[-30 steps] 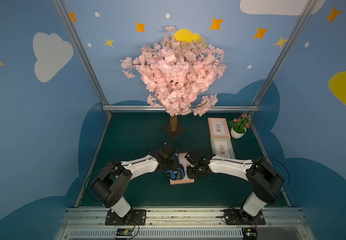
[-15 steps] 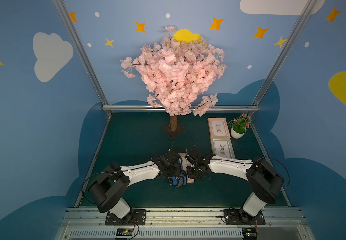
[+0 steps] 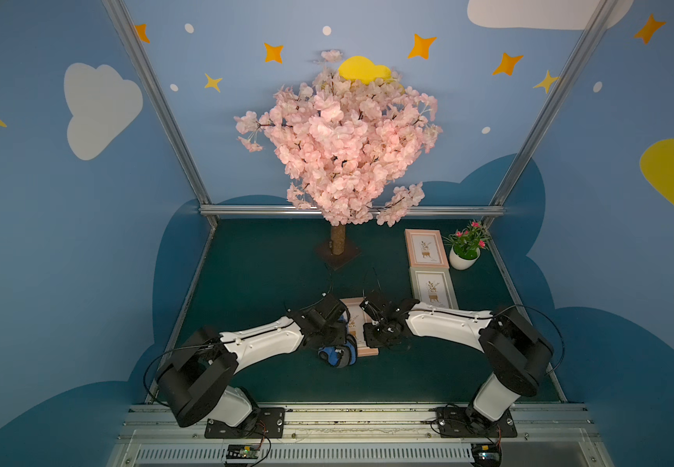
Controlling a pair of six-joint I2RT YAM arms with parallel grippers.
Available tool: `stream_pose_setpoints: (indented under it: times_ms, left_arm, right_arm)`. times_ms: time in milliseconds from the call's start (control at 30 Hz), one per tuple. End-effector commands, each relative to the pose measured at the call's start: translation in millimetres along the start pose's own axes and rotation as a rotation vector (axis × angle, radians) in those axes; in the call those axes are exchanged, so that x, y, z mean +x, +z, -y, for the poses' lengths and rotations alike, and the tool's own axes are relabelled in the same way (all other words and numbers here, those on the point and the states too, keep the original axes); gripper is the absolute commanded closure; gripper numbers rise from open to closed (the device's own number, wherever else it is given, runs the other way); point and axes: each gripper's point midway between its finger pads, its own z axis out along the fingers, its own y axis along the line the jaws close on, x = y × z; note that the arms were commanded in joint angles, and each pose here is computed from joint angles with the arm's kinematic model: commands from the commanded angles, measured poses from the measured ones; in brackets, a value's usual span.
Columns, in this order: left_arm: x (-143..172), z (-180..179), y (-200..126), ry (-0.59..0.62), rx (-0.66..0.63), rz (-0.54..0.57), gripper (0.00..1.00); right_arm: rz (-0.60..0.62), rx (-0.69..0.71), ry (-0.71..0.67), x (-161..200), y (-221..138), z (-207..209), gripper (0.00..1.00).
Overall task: Wipe the picture frame with a cloth
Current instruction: Wipe the dirt from the picture frame.
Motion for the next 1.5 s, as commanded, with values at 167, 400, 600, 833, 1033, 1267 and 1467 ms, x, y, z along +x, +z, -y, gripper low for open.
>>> stream_pose_setpoints:
  times_ms: [167,400,600,833,1033,1267,1467]
  left_arm:
    - [7,-30,-9,-0.027,-0.094,-0.036,0.97]
    - [6,-34,-20,-0.028,-0.033,-0.009,0.97]
    - [19,3,4,-0.002,0.031,-0.069,0.97]
    - [16,-20,1,-0.032,-0.043,-0.055,0.97]
    - [6,-45,-21,-0.053,-0.053,-0.007,0.97]
    - [8,-5,-9,-0.022,0.053,-0.03,0.97]
    - [3,-4,-6,-0.04,0.05,-0.01,0.97]
  right_arm:
    - [-0.04,0.055,-0.001,10,10,14,0.79]
    - [-0.047,0.048,-0.001,8,12,10,0.79]
    - [-0.047,0.054,-0.003,7,12,10,0.79]
    - [-0.044,0.061,-0.002,8,10,13,0.79]
    - [-0.045,0.055,0.001,8,12,12,0.79]
    - [-0.042,0.051,0.0,8,11,11,0.79]
    - [-0.045,0.035,0.001,8,14,8,0.79]
